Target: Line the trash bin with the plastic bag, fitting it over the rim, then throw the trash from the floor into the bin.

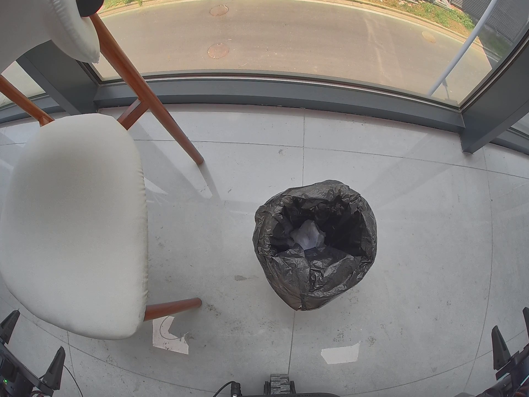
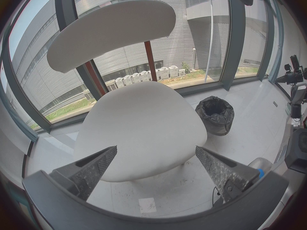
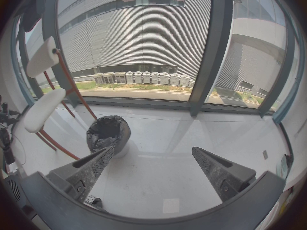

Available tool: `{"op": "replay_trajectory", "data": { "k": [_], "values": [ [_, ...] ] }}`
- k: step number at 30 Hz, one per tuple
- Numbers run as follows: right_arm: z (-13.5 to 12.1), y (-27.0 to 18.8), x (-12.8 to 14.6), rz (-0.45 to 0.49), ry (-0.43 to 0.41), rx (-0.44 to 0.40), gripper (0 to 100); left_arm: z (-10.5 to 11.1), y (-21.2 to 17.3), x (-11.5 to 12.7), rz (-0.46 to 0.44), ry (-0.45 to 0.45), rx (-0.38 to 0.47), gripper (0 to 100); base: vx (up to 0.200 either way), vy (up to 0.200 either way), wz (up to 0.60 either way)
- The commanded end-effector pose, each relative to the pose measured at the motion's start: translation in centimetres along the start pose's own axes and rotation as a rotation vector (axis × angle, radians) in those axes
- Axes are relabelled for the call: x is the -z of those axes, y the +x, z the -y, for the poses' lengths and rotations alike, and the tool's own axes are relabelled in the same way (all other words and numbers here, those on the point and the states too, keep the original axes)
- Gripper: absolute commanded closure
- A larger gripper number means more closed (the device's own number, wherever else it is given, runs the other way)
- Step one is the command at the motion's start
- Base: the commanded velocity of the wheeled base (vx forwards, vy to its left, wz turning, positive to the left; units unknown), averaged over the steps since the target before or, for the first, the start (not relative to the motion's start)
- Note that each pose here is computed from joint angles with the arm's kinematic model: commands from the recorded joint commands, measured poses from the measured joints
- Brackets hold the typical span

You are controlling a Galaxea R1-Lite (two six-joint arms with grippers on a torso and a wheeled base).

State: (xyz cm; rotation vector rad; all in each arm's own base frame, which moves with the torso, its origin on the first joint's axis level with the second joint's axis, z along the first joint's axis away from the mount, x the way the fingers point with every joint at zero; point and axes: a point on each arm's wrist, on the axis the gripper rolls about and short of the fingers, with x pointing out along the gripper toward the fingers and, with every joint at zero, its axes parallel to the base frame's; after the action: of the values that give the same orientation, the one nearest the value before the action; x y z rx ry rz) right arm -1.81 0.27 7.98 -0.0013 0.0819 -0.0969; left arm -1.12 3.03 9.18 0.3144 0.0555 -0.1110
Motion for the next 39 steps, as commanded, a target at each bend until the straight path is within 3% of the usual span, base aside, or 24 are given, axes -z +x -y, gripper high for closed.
{"op": "replay_trajectory", "data": {
  "k": [1, 2, 4, 5, 6, 7, 8, 10, 14, 19, 22, 24, 28, 32, 34, 36, 39],
  "values": [
    [-0.1, 1.5, 0.0, -0.192, 0.059, 0.311, 0, 2.2, 3.5, -0.9, -0.452, 0.108, -0.138, 0, 0.0, 0.0, 0.0],
    [-0.1, 1.5, 0.0, -0.193, 0.051, 0.283, 0, 2.3, 3.9, -0.8, -0.512, 0.07, -0.179, 0, 0.0, 0.0, 0.0],
    [-0.1, 1.4, 0.0, -0.173, 0.028, 0.142, 0, 2.4, 4.4, -0.5, -0.594, -0.037, -0.261, 0, 0.0, 0.0, 0.0],
    [0.0, 1.2, 0.1, -0.148, 0.016, 0.062, 0, 2.4, 4.4, -0.6, -0.592, -0.056, -0.266, 0, 0.0, 0.0, 0.0],
    [0.0, 1.2, 0.1, -0.148, 0.016, 0.062, 0, 2.4, 4.4, -0.6, -0.592, -0.056, -0.266, 0, 0.0, 0.0, 0.0],
    [0.1, 0.8, 0.1, -0.104, 0.002, -0.051, 0, 2.3, 4.2, -0.6, -0.576, -0.091, -0.297, 0, 0.0, 0.0, 0.0],
    [0.1, 0.6, 0.2, -0.079, 0.001, -0.091, 0, 2.1, 3.9, -0.5, -0.556, -0.143, -0.343, 0, 0.0, 0.0, 0.0],
    [0.2, 0.2, 0.3, -0.03, 0.006, -0.091, 0, 1.7, 3.3, -0.5, -0.521, -0.267, -0.464, 0, 0.0, 0.0, 0.0],
    [0.2, 0.1, 0.2, 0.013, 0.011, -0.053, 0, 1.6, 2.2, -0.4, -0.433, -0.381, -0.552, 0, 0.0, 0.0, 0.0],
    [0.2, 0.0, 0.3, 0.03, 0.005, -0.076, 0, 1.6, -0.4, -0.1, -0.172, -0.508, -0.657, 0, 0.0, 0.0, 0.0],
    [0.3, -0.1, 0.3, 0.041, 0.029, -0.081, 0, 1.9, -1.2, 0.2, -0.068, -0.565, -0.697, 0, 0.0, 0.0, 0.0],
    [0.3, -0.2, 0.4, 0.061, 0.017, -0.088, 0, 2.1, -1.3, 0.2, -0.037, -0.591, -0.648, 0, 0.0, 0.0, 0.0],
    [0.3, -0.3, 0.4, 0.071, 0.003, -0.109, 0, 2.7, -1.0, 0.2, 0.034, -0.597, -0.374, 0, 0.0, 0.0, 0.0],
    [0.3, -0.3, 0.4, 0.073, 0.0, -0.121, 0, 3.2, -0.7, 0.0, 0.082, -0.418, -0.115, 0, 0.0, 0.0, 0.0],
    [0.3, -0.3, 0.4, 0.073, 0.003, -0.122, 0, 3.4, -0.7, 0.0, 0.088, -0.377, -0.055, 0, 0.0, 0.0, 0.0],
    [0.3, -0.3, 0.4, 0.073, 0.003, -0.109, 0, 3.7, -0.6, 0.0, 0.11, -0.313, 0.072, 0, 0.0, 0.0, 0.0],
    [0.3, -0.3, 0.4, 0.073, 0.003, -0.108, 0, 3.8, -0.6, 0.0, 0.117, -0.294, 0.131, 0, 0.0, 0.0, 0.0]
  ]
}}
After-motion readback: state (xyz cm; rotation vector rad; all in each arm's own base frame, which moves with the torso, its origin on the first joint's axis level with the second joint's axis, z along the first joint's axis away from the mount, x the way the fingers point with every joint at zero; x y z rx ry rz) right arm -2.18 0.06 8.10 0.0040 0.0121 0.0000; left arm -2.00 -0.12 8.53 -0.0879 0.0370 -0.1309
